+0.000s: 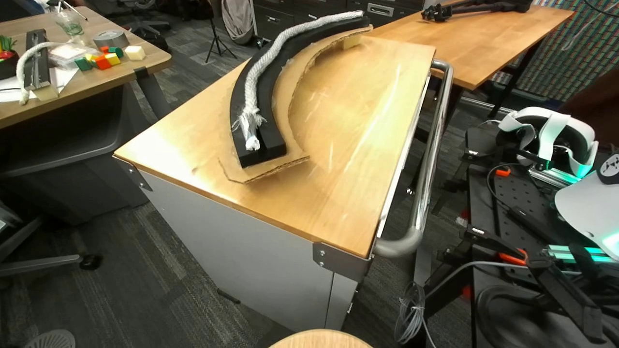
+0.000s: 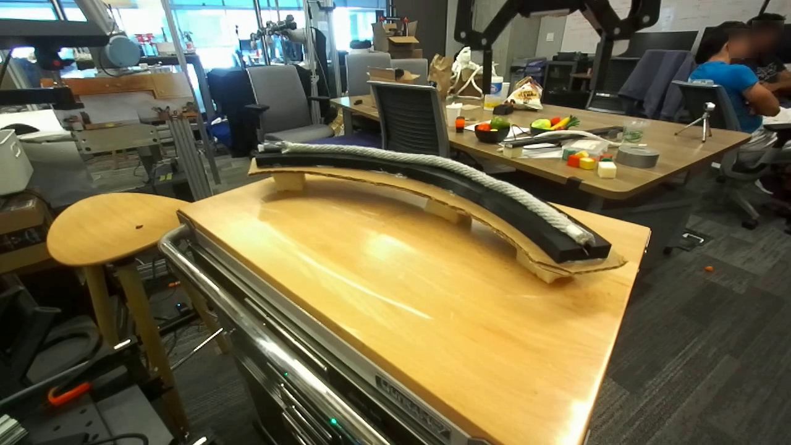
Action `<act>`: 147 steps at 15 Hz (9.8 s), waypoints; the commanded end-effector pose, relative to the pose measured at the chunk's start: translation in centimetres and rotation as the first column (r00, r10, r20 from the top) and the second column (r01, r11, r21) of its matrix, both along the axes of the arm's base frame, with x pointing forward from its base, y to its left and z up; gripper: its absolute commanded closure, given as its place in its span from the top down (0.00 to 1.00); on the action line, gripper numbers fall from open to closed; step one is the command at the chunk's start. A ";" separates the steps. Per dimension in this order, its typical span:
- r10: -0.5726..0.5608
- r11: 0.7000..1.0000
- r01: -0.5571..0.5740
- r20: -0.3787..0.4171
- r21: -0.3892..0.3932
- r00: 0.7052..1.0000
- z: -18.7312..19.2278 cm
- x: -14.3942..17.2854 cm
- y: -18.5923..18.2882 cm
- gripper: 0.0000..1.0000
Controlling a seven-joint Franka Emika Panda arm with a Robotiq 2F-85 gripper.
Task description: Remove the rope from the object
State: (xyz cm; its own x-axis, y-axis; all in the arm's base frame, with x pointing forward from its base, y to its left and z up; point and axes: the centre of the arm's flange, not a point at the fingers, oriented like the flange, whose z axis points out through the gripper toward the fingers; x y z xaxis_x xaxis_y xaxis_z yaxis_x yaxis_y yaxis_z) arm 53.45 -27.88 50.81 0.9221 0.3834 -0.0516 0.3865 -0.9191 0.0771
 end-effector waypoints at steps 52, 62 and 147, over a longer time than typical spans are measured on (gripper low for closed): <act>0.388 0.920 -0.388 -0.018 -0.055 0.922 -9.1 -2.9 0.6 0.04; 0.345 0.933 -0.355 -0.128 -0.064 0.930 -12.7 -6.0 -4.3 0.40; 0.893 0.386 -0.896 0.155 0.219 0.423 -11.7 0.1 33.2 0.02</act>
State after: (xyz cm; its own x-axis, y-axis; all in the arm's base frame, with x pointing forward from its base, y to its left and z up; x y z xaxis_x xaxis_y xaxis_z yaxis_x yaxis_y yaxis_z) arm 58.09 7.27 37.55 0.0918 0.9810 0.1709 0.9953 -0.0958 0.0152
